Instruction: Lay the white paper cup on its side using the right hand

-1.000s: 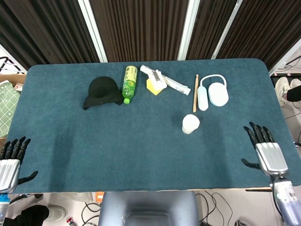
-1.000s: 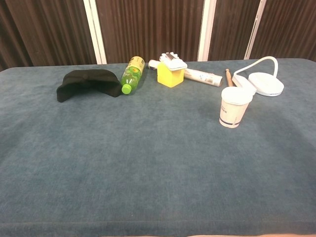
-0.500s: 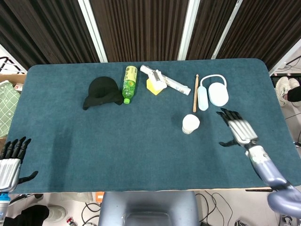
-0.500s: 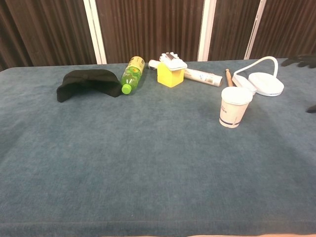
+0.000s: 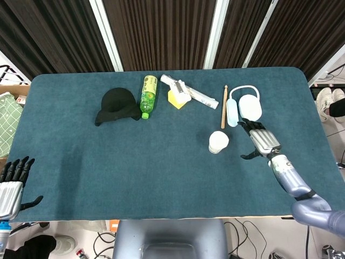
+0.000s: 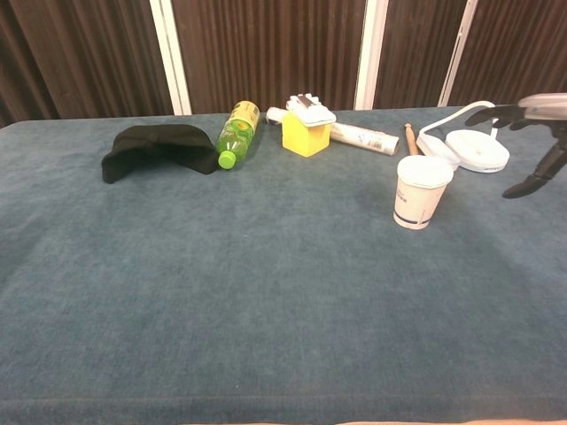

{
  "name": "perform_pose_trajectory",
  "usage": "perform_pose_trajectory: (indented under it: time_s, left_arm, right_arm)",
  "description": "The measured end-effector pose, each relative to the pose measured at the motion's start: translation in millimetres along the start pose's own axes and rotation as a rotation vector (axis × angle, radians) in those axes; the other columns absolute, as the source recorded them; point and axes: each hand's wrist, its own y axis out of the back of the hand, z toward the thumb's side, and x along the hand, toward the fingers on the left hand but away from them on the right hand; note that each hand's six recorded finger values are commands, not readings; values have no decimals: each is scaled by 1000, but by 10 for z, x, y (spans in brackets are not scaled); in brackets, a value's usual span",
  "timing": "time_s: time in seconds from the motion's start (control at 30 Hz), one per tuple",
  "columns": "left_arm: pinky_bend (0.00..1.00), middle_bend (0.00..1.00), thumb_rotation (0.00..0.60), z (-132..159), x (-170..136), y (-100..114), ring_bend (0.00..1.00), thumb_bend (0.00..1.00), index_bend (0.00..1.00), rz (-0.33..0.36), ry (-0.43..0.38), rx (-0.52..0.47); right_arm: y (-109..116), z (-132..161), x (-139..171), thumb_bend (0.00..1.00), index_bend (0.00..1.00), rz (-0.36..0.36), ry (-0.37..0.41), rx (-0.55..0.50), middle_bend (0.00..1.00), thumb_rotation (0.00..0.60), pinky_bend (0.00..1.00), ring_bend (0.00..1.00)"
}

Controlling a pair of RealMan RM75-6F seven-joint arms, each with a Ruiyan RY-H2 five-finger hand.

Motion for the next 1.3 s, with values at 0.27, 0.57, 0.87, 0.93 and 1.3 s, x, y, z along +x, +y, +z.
perform_pose_trajectory:
  time_s: [0.27,0.57,0.87,0.93,1.3]
  left_arm:
    - [0,0,599,-1,0,1,0,2,2,-1,-1,0]
    - [0,0,599,-3,-10,-11,1,4,2,-5,-9,1]
    - [0,0,599,7,-8,-3,0,7,2,-7,-16,2]
    - [0,0,599,7,-8,-2,0,8,2,-6,-17,3]
    - [1,0,599,12,-12,-5,0,19,2,-8,-23,9]
  right_arm:
    - [-115,300,-196,50,95,51,59,13,46,600,0,0]
    - [-147,494,-310,75,210,49,86,26,100,600,100,0]
    - [-134,519,-366,109,272,42,74,45,137,600,158,20]
    - [-129,531,-385,117,290,40,71,45,144,600,181,28]
    - [-157,579,-460,146,357,42,59,49,202,600,241,69]
